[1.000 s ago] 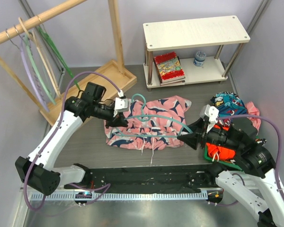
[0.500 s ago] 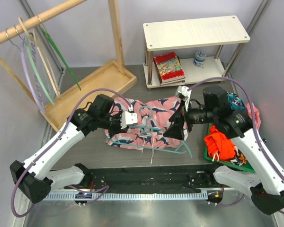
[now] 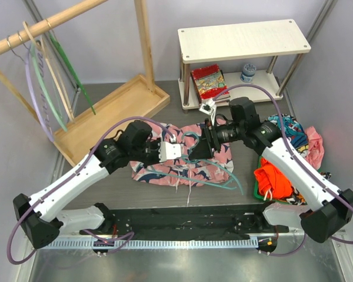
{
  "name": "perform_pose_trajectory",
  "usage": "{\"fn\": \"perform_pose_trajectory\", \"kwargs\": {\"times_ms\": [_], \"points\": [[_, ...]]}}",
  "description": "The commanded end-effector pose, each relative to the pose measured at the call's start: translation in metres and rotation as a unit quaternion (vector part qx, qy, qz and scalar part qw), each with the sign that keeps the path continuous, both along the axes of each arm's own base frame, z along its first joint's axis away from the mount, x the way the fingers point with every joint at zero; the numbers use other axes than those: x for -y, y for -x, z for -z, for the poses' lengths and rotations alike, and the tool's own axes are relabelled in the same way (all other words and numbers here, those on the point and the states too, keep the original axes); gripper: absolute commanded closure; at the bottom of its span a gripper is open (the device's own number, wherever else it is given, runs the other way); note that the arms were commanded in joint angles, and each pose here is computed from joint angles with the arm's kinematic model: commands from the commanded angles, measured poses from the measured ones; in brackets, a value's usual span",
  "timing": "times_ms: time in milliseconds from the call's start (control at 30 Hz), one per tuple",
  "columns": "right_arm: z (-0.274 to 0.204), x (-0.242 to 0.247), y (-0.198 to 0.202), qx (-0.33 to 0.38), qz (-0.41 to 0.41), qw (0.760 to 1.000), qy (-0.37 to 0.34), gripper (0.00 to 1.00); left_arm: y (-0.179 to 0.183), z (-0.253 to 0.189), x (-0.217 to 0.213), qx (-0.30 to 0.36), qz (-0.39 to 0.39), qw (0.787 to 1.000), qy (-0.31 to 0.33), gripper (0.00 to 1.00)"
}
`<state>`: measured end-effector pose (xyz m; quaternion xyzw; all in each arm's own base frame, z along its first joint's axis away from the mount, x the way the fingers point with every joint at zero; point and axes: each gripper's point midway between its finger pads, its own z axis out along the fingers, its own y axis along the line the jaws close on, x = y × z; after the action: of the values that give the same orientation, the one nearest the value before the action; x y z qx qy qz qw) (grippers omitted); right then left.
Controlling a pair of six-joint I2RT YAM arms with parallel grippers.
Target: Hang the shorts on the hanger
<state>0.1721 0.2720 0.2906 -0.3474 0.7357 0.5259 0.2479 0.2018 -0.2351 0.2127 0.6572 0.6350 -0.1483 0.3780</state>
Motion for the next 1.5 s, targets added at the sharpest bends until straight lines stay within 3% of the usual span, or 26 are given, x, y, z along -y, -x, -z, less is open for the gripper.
{"fn": "perform_pose_trajectory", "kwargs": {"times_ms": [0, 133, 233, 267, 333, 400, 433, 467, 533, 567, 767, 867, 900, 1100, 1467], "points": [[-0.011, -0.011, -0.008, 0.032, -0.016, 0.999, -0.021, 0.37, -0.010, -0.013, 0.015, 0.027, -0.006, 0.999, 0.028, 1.00], [-0.001, -0.015, -0.007, 0.034, -0.023, 0.999, -0.011, 0.52, -0.012, -0.012, 0.017, 0.026, -0.011, 0.999, 0.029, 1.00], [0.007, -0.013, -0.005, 0.037, -0.027, 0.999, 0.000, 0.71, -0.012, -0.013, 0.017, 0.022, -0.016, 0.999, 0.033, 1.00], [0.010, -0.012, -0.004, 0.039, -0.029, 0.999, 0.003, 0.83, -0.012, -0.013, 0.017, 0.021, -0.019, 0.999, 0.034, 1.00], [0.015, -0.008, -0.003, 0.052, -0.032, 0.998, 0.016, 0.97, -0.010, -0.014, 0.018, 0.014, -0.021, 0.999, 0.039, 0.96], [0.017, -0.003, -0.006, 0.087, -0.031, 0.995, 0.028, 0.99, -0.005, -0.014, 0.017, -0.009, -0.028, 0.999, 0.046, 0.80], [0.020, 0.001, -0.005, 0.092, -0.031, 0.995, 0.039, 0.99, -0.001, -0.013, 0.016, -0.021, -0.027, 0.998, 0.047, 0.59], [0.018, 0.005, -0.003, 0.107, -0.031, 0.993, 0.041, 0.99, 0.003, -0.013, 0.016, -0.033, -0.026, 0.998, 0.053, 0.48], [0.021, 0.015, -0.004, 0.144, -0.031, 0.987, 0.060, 0.99, 0.008, -0.007, 0.009, -0.064, -0.032, 0.996, 0.052, 0.34], [0.017, 0.020, -0.001, 0.167, -0.031, 0.984, 0.062, 0.99, 0.009, -0.004, 0.007, -0.083, -0.038, 0.994, 0.053, 0.32], [0.026, 0.051, -0.007, 0.289, -0.051, 0.947, 0.131, 0.99, 0.014, 0.007, -0.014, -0.199, -0.051, 0.977, 0.056, 0.28], [0.032, 0.058, -0.011, 0.302, -0.062, 0.938, 0.156, 0.99, 0.010, 0.022, -0.017, -0.198, -0.043, 0.979, 0.027, 0.32], [0.035, 0.060, -0.013, 0.301, -0.064, 0.937, 0.165, 0.99, 0.004, 0.025, -0.018, -0.188, -0.049, 0.981, 0.020, 0.39], [0.054, 0.068, -0.031, 0.311, -0.059, 0.926, 0.206, 0.99, -0.044, 0.047, -0.023, -0.155, -0.151, 0.976, -0.015, 0.53], [0.059, 0.058, -0.047, 0.305, -0.058, 0.931, 0.193, 0.99, -0.069, 0.101, -0.030, -0.177, -0.294, 0.934, -0.098, 0.48]]}}
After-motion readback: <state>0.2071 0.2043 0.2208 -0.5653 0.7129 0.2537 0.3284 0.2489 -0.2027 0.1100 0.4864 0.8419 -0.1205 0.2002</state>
